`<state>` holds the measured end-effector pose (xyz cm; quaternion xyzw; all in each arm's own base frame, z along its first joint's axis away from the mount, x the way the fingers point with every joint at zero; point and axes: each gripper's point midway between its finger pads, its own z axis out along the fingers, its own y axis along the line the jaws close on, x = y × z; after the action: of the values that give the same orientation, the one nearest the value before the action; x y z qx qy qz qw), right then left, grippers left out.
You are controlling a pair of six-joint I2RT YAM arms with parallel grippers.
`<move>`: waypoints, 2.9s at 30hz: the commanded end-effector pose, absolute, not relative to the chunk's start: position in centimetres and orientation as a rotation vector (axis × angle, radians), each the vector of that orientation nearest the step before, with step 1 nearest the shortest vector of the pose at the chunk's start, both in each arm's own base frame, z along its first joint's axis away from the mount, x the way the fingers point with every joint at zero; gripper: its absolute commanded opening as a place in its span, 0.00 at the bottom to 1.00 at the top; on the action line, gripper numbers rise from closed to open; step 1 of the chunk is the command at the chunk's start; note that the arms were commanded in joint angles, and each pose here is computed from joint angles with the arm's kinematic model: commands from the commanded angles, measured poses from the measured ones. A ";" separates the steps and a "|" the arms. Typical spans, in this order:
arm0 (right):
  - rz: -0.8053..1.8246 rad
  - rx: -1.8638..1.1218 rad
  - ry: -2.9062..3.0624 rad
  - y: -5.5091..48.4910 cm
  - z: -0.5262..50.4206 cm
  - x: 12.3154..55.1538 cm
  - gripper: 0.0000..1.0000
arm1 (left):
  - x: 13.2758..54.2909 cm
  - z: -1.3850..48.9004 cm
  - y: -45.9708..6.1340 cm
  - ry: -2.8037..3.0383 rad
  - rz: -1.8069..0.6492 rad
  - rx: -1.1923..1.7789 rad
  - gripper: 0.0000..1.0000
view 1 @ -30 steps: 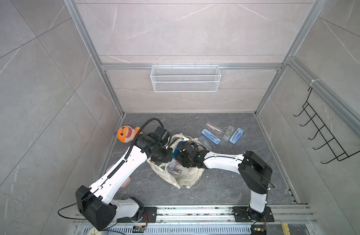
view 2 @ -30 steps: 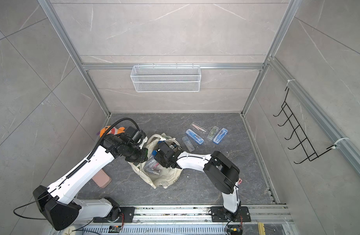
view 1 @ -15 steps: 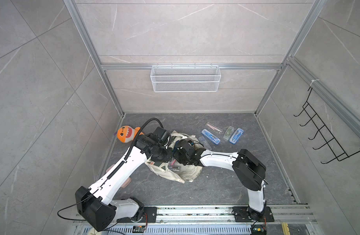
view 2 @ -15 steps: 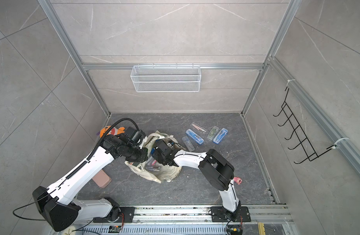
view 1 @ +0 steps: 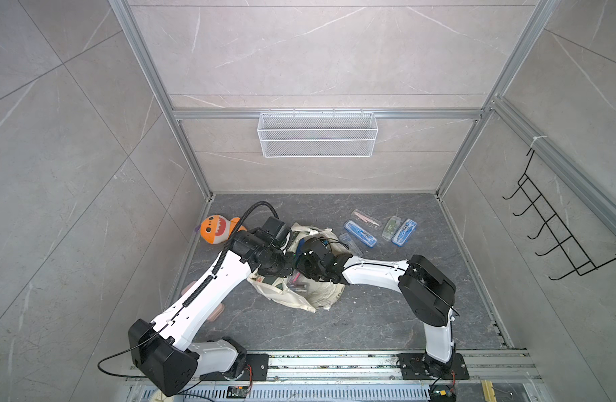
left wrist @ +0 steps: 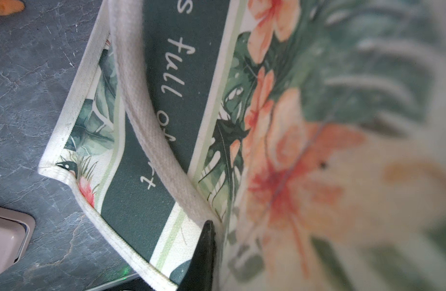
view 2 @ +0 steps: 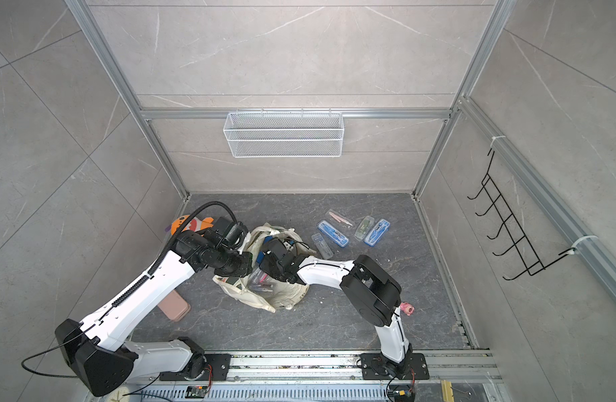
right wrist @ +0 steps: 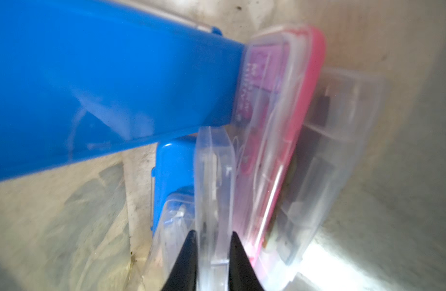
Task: Take out the compass set from the canvas bag
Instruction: Pick up the compass set from the canvas bag, then place the compass set at the center of the board.
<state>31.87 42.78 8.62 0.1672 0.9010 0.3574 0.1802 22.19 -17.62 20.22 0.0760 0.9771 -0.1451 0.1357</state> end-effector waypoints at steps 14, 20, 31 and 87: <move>0.973 0.206 2.482 37.6 15.5 27.1 0.06 | 22.6 20.8 -17.6 2.831 -0.403 0.147 0.00; 0.953 0.057 2.444 36.1 18.5 26.0 0.06 | 22.8 21.1 -17.6 2.826 -0.401 0.142 0.00; 0.972 -0.121 2.395 32.8 23.7 24.1 0.05 | 23.2 20.9 -18.1 2.836 -0.401 0.155 0.00; 0.981 0.922 2.450 9.4 2.8 41.1 0.25 | 23.4 22.4 -19.0 2.799 -0.481 0.195 0.00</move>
<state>41.50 9.70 3.71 0.3067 0.8610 0.3583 0.1902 23.48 -18.22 20.64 0.0547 0.9807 -0.1352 0.1304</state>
